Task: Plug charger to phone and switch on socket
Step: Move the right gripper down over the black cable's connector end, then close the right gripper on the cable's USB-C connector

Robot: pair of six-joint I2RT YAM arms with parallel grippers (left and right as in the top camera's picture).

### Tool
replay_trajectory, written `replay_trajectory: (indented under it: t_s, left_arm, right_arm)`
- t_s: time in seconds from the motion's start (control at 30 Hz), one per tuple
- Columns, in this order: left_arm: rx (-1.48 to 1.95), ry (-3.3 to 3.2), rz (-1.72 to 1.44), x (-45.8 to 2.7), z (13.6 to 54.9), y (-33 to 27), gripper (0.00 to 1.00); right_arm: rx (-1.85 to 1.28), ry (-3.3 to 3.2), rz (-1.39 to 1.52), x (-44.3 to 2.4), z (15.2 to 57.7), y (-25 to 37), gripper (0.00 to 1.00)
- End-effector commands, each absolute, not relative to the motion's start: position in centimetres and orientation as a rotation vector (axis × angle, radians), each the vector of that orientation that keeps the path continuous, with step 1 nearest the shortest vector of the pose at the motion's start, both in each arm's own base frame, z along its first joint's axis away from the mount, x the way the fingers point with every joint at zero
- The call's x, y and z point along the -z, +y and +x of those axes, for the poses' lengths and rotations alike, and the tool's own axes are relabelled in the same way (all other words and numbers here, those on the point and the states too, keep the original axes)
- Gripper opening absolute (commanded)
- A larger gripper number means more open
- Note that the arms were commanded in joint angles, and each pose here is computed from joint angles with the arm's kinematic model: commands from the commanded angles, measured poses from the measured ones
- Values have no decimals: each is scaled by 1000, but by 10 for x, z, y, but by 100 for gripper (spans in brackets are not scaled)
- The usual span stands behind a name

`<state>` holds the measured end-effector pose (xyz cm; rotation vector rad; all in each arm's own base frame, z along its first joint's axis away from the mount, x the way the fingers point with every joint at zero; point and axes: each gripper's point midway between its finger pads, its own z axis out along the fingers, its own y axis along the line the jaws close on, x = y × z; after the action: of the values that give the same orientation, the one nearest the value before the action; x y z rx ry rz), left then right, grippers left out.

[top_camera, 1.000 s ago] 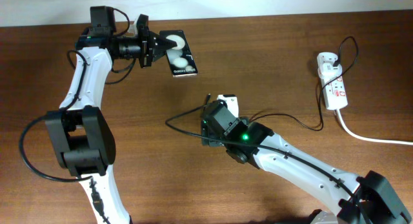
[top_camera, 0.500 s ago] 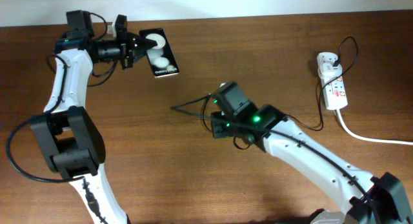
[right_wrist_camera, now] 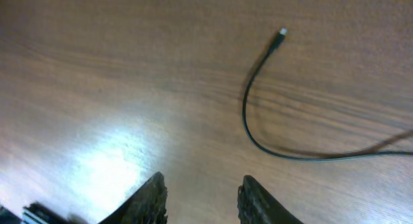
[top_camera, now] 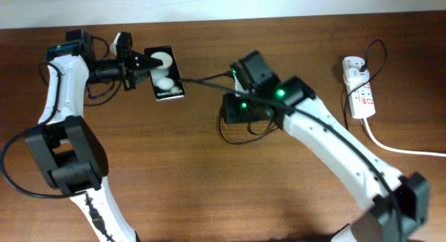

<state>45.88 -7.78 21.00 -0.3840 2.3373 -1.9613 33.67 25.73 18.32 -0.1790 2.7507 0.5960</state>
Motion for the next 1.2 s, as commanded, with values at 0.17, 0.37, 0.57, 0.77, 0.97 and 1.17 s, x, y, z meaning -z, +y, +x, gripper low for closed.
replay_trajectory:
  t_s: [0.17, 0.37, 0.57, 0.77, 0.97, 1.17]
  left_arm:
    - [1833, 2378, -346, -199, 454, -59, 0]
    - [1807, 2402, -352, -196, 454, -58, 0]
    - [1767, 2442, -357, -189, 453, -58, 0]
    - [1754, 2458, -355, -187, 452, -59, 0]
    - [1754, 2458, -355, -187, 452, -59, 0]
    - [1753, 2459, -355, -187, 452, -59, 0]
  right_arm:
    - [-559, 2864, -167, -134, 383, 279, 40]
    - [-545, 2889, -158, -108, 391, 283, 45]
    - [-473, 2924, -57, -76, 400, 281, 43]
    - [-329, 2910, 108, -47, 417, 268, 33]
    - [-336, 2887, 128, -26, 430, 274, 30]
    - [-247, 2890, 141, -3, 434, 266, 30]
